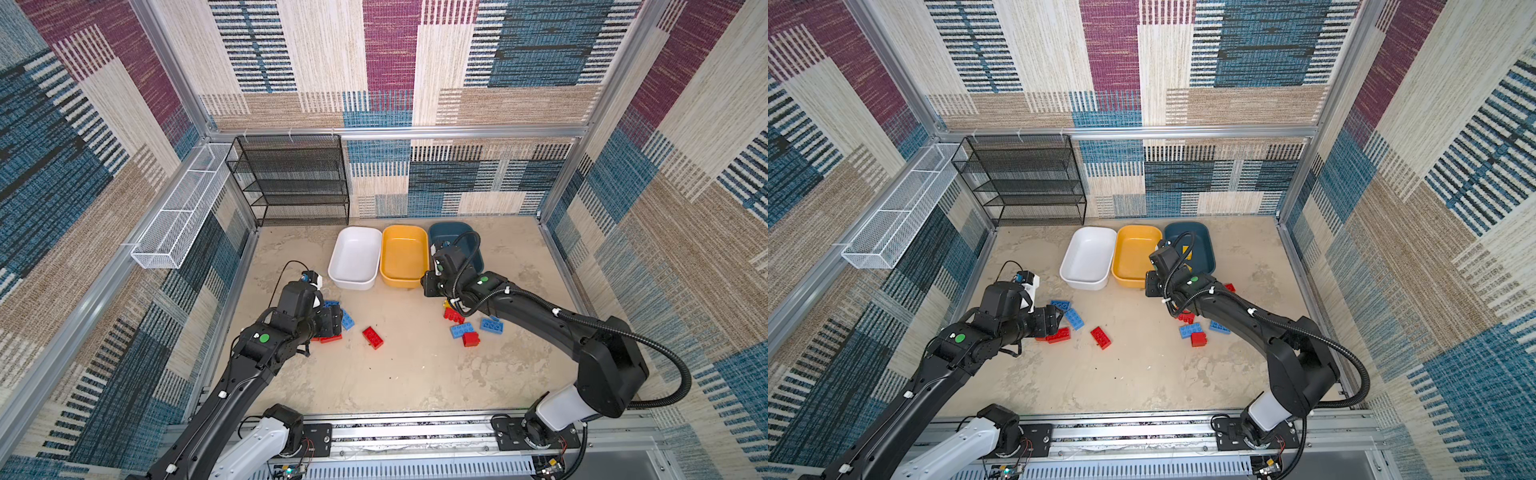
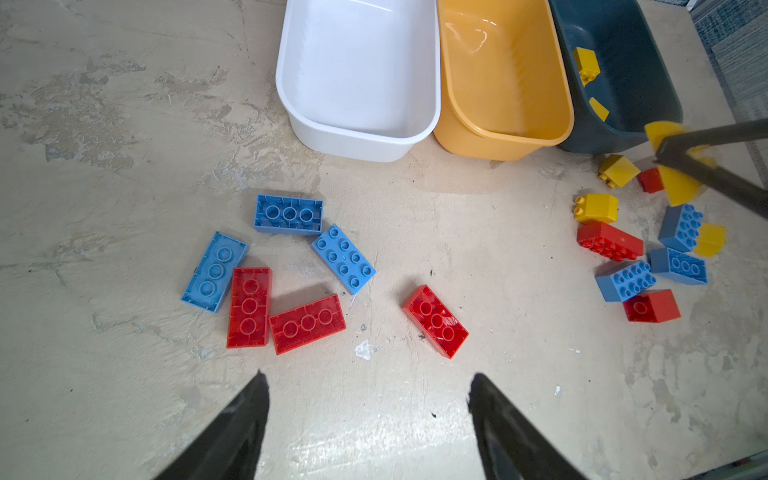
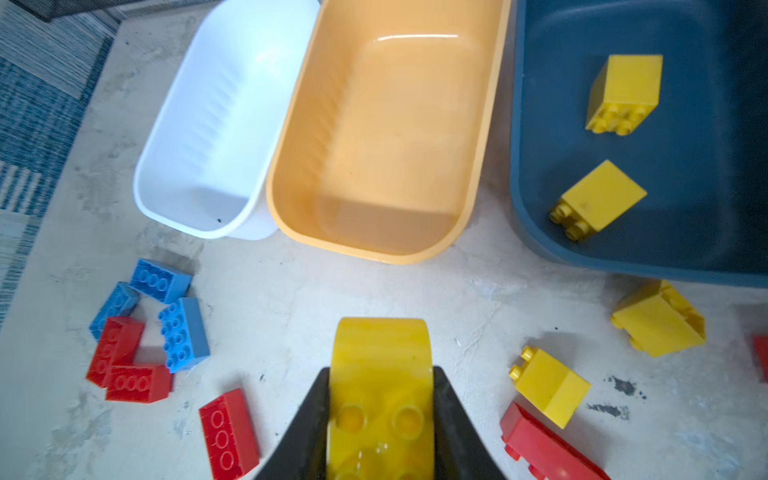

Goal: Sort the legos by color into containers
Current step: 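Carry the curved yellow brick into the teal tub and open the right gripper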

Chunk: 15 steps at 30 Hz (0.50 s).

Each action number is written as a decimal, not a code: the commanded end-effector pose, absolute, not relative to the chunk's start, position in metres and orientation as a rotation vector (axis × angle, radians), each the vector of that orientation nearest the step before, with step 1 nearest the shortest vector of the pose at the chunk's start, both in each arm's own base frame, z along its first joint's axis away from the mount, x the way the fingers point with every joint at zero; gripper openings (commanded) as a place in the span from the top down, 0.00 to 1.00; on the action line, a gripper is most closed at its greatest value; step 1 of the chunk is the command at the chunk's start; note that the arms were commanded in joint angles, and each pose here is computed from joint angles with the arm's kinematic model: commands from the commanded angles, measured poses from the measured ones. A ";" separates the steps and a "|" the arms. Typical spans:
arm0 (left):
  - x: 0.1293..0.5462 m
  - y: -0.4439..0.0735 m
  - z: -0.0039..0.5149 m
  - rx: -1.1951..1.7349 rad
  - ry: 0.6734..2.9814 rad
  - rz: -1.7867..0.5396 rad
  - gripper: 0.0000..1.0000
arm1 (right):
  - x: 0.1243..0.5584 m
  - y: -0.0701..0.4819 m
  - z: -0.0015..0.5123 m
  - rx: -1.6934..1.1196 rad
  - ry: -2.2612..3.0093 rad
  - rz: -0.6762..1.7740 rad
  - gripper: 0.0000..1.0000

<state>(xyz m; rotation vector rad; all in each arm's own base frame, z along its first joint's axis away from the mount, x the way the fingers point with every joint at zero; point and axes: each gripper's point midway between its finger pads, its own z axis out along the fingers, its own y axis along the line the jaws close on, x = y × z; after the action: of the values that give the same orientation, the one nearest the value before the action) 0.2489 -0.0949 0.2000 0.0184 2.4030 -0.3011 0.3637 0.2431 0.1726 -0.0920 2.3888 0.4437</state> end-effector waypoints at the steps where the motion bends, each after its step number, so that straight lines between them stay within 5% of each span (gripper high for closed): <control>1: 0.251 -0.094 0.198 0.009 2.400 -0.292 0.23 | 0.367 0.240 0.197 -0.105 2.378 0.521 0.75; 5: 0.253 -0.097 0.198 0.022 2.406 -0.308 0.21 | 0.397 0.219 0.217 -0.055 2.329 0.572 0.75; 11: 0.254 -0.099 0.201 0.045 2.386 -0.315 0.01 | 0.444 0.187 0.214 0.006 2.316 0.545 0.75; 15: 0.256 -0.096 0.198 0.022 2.384 -0.292 0.01 | 0.470 0.170 0.199 0.039 2.322 0.522 0.75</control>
<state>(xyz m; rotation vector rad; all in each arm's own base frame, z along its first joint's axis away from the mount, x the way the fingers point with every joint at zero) 0.2501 -0.0955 0.1958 0.0213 2.4126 -0.2968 0.4537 0.1736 0.2002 0.0614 2.3461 0.5032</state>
